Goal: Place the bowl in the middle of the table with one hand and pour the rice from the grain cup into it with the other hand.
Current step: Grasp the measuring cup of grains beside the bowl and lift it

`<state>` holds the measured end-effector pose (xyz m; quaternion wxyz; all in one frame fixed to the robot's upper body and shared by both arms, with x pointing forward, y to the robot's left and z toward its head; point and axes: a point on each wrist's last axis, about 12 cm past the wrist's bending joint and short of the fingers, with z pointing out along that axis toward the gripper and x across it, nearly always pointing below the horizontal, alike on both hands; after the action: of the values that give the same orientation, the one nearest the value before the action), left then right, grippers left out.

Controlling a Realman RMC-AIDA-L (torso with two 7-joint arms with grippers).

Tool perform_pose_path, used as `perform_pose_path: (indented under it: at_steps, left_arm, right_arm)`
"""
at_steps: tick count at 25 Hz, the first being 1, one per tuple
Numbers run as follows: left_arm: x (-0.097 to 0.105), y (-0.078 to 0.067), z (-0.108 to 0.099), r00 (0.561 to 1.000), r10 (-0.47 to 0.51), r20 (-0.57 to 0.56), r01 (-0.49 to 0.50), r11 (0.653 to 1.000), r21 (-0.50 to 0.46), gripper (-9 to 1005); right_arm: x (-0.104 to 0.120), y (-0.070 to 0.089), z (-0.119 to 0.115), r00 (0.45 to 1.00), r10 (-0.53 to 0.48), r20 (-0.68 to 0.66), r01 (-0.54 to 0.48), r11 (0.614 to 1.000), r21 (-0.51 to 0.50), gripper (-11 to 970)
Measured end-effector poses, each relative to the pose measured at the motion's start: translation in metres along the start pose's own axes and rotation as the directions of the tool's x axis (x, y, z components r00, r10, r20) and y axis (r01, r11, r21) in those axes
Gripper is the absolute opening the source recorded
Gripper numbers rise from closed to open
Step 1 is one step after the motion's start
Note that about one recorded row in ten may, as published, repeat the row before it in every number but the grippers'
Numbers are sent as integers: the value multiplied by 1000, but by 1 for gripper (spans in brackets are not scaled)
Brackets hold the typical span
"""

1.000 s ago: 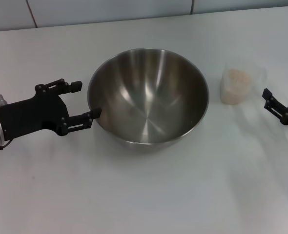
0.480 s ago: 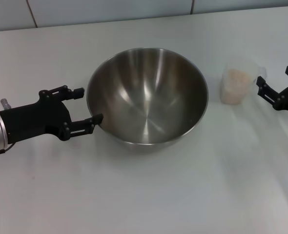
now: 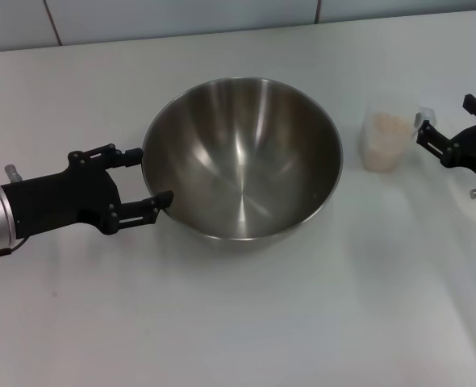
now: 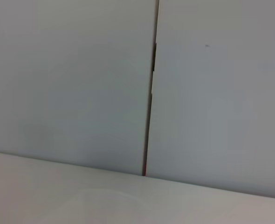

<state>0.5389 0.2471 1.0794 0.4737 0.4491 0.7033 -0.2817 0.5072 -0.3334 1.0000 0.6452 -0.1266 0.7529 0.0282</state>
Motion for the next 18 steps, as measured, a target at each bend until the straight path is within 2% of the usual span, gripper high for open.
perform_pose_path:
  at_steps: [10, 16, 18]
  left_arm:
    - [-2, 1, -1, 1000, 5, 5, -5, 1000, 1, 795]
    - [-5, 1, -1, 1000, 16, 11, -16, 1000, 8, 796]
    - [-5, 1, -1, 1000, 17, 12, -17, 1000, 9, 796]
  right_arm:
    - [1, 6, 5, 1000, 0, -14, 0, 1000, -3, 723]
    - [1, 6, 5, 1000, -2, -16, 2, 1000, -7, 535]
    - [2, 6, 4, 1000, -2, -18, 2, 1000, -6, 433]
